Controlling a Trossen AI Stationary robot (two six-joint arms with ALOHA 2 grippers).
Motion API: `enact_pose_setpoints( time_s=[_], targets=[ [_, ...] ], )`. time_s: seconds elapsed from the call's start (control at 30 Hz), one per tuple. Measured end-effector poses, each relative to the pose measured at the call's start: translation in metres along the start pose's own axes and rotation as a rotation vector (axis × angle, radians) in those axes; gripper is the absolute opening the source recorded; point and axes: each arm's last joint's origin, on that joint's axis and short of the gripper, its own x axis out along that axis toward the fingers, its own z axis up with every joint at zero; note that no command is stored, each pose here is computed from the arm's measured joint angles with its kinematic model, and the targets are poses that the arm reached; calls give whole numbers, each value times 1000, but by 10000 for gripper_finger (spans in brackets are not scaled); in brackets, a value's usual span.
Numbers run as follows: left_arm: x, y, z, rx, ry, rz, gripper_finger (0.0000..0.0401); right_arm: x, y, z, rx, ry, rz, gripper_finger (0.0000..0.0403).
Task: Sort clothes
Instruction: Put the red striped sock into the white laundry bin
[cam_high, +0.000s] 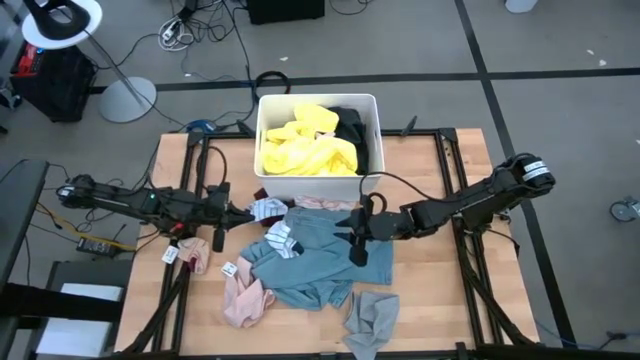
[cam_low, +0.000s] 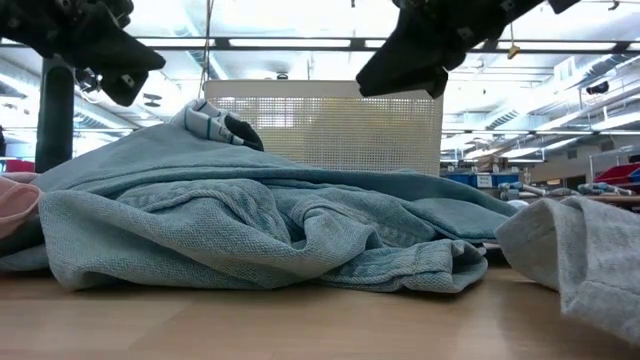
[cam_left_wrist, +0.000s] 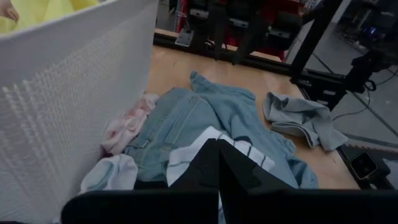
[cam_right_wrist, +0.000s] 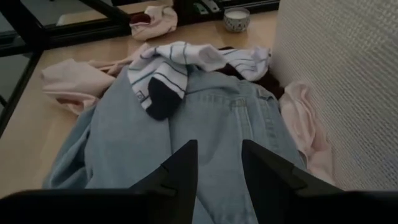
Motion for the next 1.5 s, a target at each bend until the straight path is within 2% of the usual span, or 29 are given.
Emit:
enact_pose_setpoints(
  time_s=[0.07,0.2,0.3,0.63,0.87,0.97,1.13,1.3,1.5],
  targets=[
    [1,0,-1,-7,-1,-1,1,0,-1,0,0,6,-6,126],
    [-1,-1,1,-98,26,-11,1,0,-2,-2,-8,23,-10,126],
    [-6,-2,4,-141,109,-36,1,0,-1,-4,-17,41,-11,126],
    [-20,-1,1,-298,495,87,1,-2,2,-7,-28,56,-4,126],
    [-15,0,-19,-279,836,94,1,-2,2,-7,-24,62,-6,126],
    [-13,-1,-27,-230,986,66,0,-2,2,-8,-22,72,-10,126],
    [-6,-5,-37,-105,1152,47,0,-2,1,-11,2,93,-19,126],
    [1,-8,-44,-68,1228,57,1,-2,0,-12,13,101,-29,126],
    [5,-9,-47,-147,1265,107,15,-2,0,-12,12,101,-30,126]
  ],
)
